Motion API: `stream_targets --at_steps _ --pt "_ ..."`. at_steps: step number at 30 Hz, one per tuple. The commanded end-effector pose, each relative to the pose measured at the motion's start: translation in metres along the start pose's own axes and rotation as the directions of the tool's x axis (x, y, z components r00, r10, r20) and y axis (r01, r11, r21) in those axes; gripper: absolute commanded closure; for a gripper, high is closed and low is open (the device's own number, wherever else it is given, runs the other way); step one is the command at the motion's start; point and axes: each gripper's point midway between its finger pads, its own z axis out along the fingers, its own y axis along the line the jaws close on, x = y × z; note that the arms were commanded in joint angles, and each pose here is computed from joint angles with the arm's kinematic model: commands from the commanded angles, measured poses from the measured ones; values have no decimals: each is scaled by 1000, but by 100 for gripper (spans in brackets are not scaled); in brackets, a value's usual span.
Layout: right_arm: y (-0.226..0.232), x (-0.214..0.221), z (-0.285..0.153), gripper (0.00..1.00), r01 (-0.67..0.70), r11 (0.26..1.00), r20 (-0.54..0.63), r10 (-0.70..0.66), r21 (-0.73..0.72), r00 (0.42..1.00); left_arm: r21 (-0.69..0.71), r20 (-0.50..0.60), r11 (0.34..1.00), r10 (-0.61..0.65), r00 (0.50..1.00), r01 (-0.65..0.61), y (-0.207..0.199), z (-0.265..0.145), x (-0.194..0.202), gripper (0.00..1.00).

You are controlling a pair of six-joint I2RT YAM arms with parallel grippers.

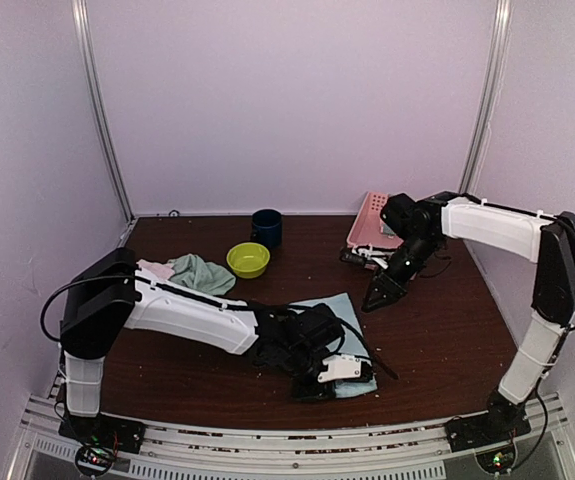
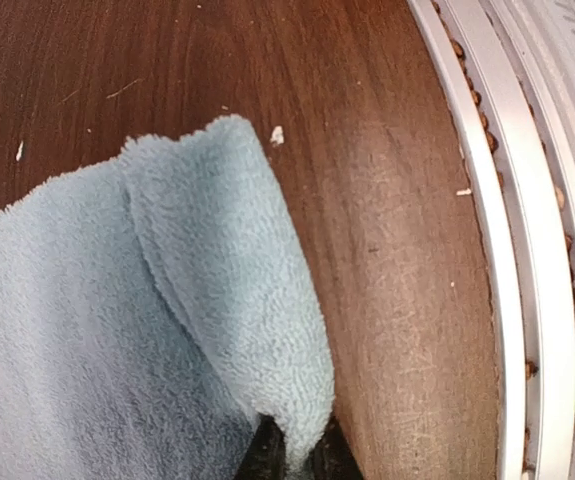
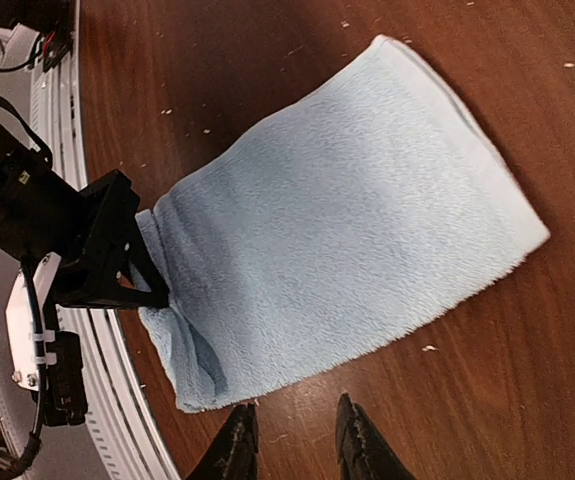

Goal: Roll the towels
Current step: Roll the towel at the center of the board.

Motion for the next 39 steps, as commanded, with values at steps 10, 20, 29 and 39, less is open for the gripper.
stream_targets --at_steps 10,20,29,39 --pt "24 -62 -157 68 -4 966 479 -125 259 869 402 -15 847 -375 927 349 -3 6 21 93" --pt "93 -4 -109 66 316 923 289 -371 222 882 665 -14 601 -583 812 443 6 -7 14 93" --pt "128 37 -20 71 524 841 3 -529 133 849 715 -96 460 -681 726 527 13 2 13 94" --pt "91 35 74 60 528 791 -79 -532 309 843 693 -141 424 -714 686 583 15 13 25 96"
